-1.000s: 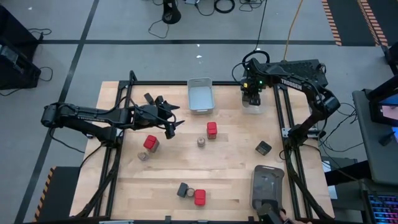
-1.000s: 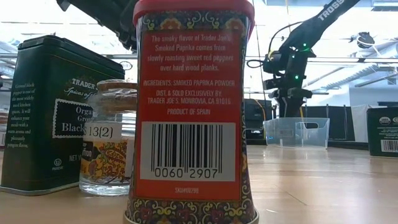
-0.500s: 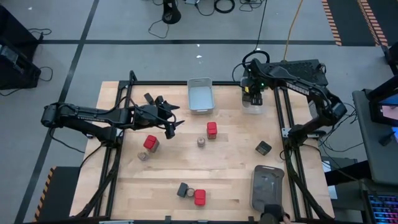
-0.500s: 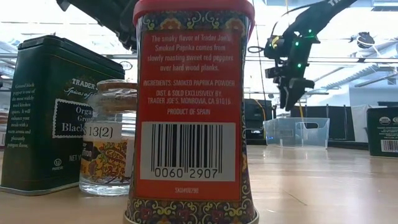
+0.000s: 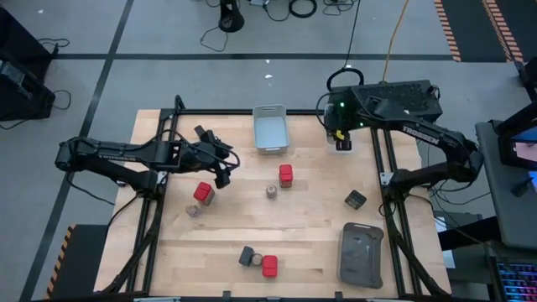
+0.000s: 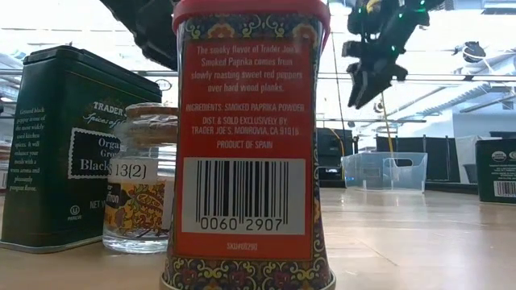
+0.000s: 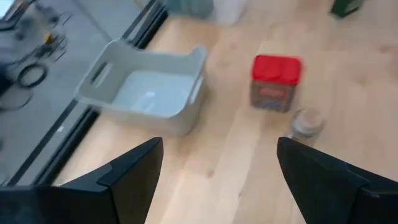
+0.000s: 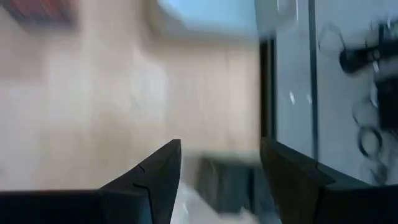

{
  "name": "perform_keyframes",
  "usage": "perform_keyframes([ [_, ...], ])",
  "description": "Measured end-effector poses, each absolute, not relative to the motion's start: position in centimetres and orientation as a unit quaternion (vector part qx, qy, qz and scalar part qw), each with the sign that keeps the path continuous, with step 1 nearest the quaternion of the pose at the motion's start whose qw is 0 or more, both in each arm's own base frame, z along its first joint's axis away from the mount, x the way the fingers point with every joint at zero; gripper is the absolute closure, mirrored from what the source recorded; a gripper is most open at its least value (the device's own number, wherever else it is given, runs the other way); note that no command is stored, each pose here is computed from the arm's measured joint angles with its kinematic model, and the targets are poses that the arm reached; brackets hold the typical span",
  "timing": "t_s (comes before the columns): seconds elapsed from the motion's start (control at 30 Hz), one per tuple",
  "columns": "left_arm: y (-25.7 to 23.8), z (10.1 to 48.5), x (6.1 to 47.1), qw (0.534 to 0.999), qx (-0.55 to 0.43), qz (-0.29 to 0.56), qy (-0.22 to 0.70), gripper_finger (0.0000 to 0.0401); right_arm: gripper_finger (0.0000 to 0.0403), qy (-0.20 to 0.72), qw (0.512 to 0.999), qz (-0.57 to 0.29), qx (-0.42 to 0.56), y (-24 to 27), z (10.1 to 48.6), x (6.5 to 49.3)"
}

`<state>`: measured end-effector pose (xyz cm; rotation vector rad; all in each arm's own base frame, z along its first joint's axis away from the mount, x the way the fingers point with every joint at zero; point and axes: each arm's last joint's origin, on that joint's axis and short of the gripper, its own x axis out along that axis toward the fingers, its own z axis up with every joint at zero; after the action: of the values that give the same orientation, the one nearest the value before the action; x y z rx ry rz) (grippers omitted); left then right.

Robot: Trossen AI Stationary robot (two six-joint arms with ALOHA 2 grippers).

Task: Sort spices by type
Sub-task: Put the black seasoning can into the transparent bin

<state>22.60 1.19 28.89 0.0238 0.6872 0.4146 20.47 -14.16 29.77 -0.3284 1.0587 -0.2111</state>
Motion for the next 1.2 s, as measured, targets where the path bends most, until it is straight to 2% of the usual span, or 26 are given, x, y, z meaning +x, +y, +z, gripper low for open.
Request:
perform_keyframes([
  [0.27,1.2,30.4,21.3,0.891,0.01,0.212,0.402,0.008,0.0202,0.374,0.926,-0.033,-0.035,-11.3,31.0,23.1],
  [0.5,1.0,31.3,20.5,0.879,-0.032,0.186,0.437,0.008,0.0202,0.309,0.949,-0.01,0.058,-10.0,31.5,25.3],
  [0.67,0.5,31.3,20.5,0.881,-0.059,0.136,0.45,0.008,0.0202,0.317,0.947,0.043,0.029,-7.5,31.2,26.2],
  [0.97,-0.1,31.4,20.7,0.889,-0.045,0.135,0.435,0.008,0.0202,0.252,0.951,0.156,-0.09,-2.1,31.8,28.4],
  [1.2,-1.8,29.5,21.5,0.907,-0.028,0.102,0.408,0.008,0.0202,0.22,0.941,0.214,-0.141,1.2,29.4,32.1],
])
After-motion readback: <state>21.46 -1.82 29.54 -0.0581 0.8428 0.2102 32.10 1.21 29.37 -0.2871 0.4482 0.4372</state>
